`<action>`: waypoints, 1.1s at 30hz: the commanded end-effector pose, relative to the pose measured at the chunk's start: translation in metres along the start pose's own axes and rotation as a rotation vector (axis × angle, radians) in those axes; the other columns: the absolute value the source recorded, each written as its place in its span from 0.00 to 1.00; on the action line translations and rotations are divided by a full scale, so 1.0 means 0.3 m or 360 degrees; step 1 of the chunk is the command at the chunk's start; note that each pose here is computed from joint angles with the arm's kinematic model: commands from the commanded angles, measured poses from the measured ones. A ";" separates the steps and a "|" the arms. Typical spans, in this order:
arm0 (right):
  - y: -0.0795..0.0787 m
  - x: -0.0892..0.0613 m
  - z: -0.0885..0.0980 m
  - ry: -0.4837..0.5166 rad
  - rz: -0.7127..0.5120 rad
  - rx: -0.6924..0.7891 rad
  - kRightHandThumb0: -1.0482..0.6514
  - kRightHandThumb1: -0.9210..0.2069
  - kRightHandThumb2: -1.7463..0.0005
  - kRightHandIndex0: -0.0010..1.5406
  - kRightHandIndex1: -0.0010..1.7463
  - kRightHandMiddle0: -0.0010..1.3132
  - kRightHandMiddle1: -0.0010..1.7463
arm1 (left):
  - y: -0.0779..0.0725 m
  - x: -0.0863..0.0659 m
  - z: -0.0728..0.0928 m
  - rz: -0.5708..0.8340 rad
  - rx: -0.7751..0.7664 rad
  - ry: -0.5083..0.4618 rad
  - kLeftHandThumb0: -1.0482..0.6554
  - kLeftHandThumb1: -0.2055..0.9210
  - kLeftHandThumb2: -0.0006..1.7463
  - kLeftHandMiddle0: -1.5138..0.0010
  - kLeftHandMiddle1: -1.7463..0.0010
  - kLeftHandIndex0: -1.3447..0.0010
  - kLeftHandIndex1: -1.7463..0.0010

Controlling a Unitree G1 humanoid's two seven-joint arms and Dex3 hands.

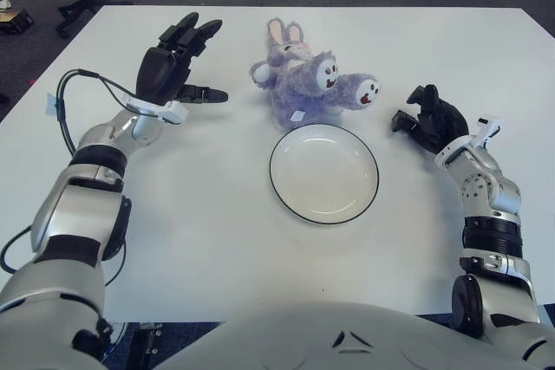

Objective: Put the doll into the plate.

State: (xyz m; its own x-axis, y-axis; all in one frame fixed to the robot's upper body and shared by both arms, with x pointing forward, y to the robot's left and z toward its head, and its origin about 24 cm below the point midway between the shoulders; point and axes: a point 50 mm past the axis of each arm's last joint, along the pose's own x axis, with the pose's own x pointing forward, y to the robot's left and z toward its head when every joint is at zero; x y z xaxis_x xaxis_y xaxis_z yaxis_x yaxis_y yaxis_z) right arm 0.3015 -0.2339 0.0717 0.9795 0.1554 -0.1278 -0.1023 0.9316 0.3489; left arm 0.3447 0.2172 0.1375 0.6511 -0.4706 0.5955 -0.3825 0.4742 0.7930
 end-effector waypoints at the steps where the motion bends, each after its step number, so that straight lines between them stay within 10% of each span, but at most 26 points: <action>1: -0.024 -0.019 -0.079 0.0165 -0.0050 0.0064 0.41 0.00 0.69 0.59 0.87 0.53 0.87 | 0.030 0.018 -0.014 0.0009 0.0106 -0.0049 0.30 0.87 0.00 0.76 0.99 0.83 0.87; 20: -0.025 -0.012 -0.073 0.0185 -0.0013 0.0040 0.42 0.00 0.69 0.60 0.84 0.54 0.86 | 0.041 0.080 0.006 0.0047 0.0371 -0.0315 0.27 0.88 0.00 0.76 0.99 0.80 0.89; 33: 0.041 0.012 0.143 -0.0158 -0.0169 -0.0962 0.42 0.00 0.69 0.60 0.85 0.54 0.85 | 0.025 0.100 0.030 0.0082 0.0324 -0.0369 0.28 0.90 0.00 0.75 0.99 0.78 0.90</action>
State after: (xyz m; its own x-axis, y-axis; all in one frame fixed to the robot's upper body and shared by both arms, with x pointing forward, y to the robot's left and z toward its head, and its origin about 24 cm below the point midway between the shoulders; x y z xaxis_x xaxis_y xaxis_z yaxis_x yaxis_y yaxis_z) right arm 0.3088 -0.2314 0.0935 0.9896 0.0768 -0.1215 -0.0862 0.9935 -0.0743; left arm 0.3542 0.2020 0.1573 0.4873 -0.6207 0.6142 -0.5405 0.3381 0.7704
